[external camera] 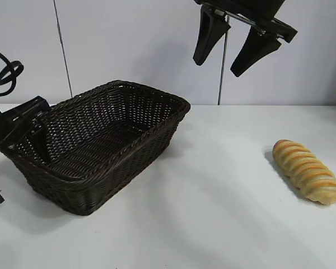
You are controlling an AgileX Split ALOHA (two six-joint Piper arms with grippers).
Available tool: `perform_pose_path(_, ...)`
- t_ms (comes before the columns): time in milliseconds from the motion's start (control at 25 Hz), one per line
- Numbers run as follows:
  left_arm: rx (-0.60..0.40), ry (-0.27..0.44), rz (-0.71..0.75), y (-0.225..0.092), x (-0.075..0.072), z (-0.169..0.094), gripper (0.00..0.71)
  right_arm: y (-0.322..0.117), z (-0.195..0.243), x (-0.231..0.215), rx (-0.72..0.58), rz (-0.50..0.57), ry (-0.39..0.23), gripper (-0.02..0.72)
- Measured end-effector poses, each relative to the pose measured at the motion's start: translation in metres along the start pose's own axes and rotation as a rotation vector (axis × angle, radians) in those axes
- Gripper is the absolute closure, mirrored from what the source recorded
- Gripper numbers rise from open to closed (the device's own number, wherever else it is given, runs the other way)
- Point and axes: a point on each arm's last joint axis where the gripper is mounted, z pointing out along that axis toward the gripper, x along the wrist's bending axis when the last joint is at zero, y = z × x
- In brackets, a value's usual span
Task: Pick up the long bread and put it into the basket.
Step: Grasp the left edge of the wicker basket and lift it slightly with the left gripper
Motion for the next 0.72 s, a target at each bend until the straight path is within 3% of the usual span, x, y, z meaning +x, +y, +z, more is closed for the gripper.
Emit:
perform_pose_path(160,-0.001,-0.012,-0.024,0.0,-0.001,0.0,0.607,0.0,0.0,0.0,0.0,0.0,0.0,0.176)
perform_pose_path(400,0.028,-0.007,-0.015,0.0,-0.007,-0.003,0.608,0.0,0.0,0.0,0.0,0.001,0.002,0.176)
perform_pose_path(720,0.056,-0.024,0.142,0.012,-0.035,-0.023,0.609,0.0,0.0,0.0,0.0,0.001,0.002,0.176)
